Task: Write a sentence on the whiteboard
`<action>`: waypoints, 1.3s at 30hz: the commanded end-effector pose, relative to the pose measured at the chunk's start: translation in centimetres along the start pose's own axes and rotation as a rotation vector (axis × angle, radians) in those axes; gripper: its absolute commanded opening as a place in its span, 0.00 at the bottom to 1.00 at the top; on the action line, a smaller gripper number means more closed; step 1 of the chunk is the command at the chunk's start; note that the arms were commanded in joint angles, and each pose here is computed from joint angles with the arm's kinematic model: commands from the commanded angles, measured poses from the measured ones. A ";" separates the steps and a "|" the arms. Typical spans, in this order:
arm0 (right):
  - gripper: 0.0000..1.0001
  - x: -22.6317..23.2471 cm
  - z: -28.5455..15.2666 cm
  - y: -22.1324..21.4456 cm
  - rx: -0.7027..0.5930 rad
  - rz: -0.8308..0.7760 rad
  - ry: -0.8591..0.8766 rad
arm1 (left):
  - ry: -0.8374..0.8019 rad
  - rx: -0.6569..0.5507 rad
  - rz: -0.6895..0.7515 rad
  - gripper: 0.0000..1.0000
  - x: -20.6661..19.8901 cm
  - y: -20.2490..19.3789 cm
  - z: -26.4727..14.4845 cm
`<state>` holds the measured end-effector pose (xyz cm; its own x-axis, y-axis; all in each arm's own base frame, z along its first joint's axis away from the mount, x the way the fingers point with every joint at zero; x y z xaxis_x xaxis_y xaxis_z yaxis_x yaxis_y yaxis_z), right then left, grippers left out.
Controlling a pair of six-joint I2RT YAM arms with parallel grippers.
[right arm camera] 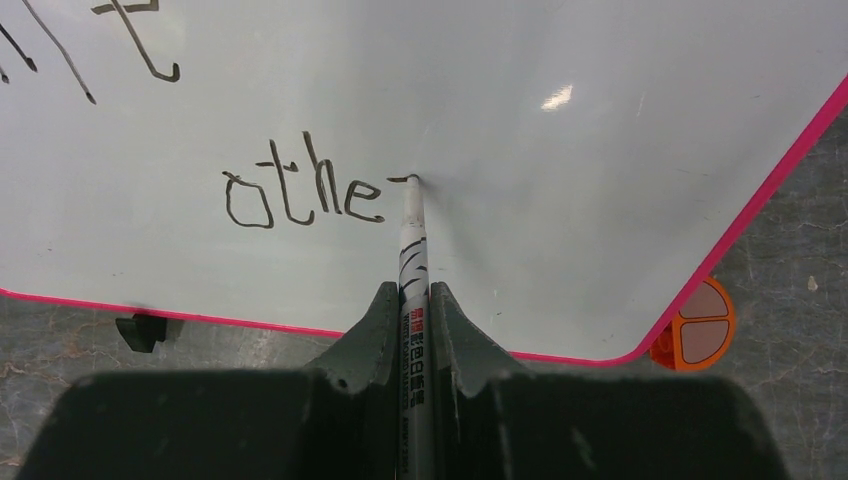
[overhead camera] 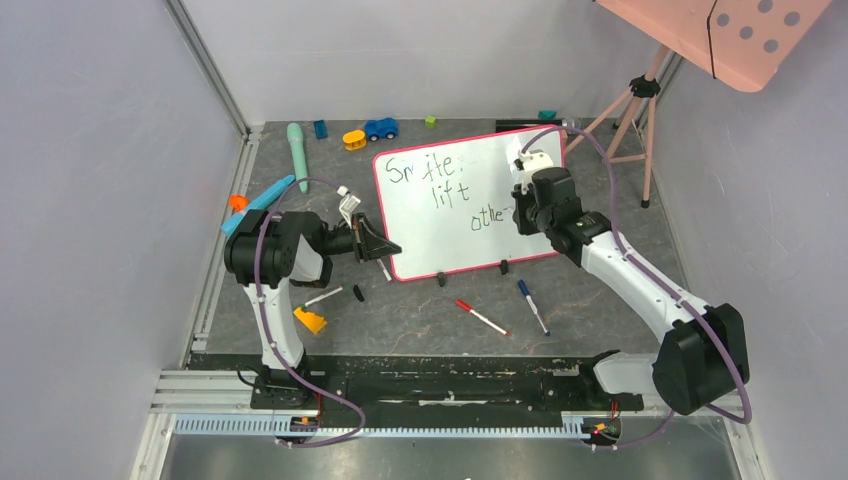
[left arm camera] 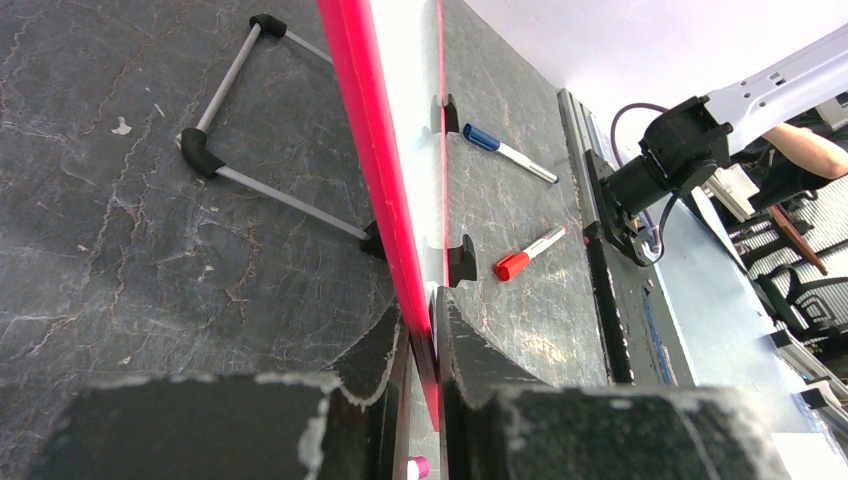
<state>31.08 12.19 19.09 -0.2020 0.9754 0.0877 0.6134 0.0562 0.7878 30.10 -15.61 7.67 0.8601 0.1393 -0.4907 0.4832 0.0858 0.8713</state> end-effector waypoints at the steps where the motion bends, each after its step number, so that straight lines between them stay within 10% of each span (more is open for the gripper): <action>1: 0.00 -0.4 -0.3 -0.5 -0.018 0.016 -0.007 | -0.042 0.011 0.130 0.14 -0.2 -0.4 0.2; 39: 0.00 -1.1 -0.9 1.9 -0.080 0.028 -0.034 | -0.045 0.012 0.129 0.14 -0.2 -0.4 0.1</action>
<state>31.31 11.43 19.23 -0.1759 0.9809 0.0836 0.6101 0.0420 0.7912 30.10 -15.61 7.68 0.8603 0.1390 -0.4904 0.4829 0.0856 0.8715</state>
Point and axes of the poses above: each gripper's point midway between its finger pads, its own z axis out along the fingers, its own x axis along the line the jaws close on, y = z × x, the point moved 5 cm from there along -z, back along the fingers, and after that the axes turned 6 degrees about z, right-handed, at the moved point
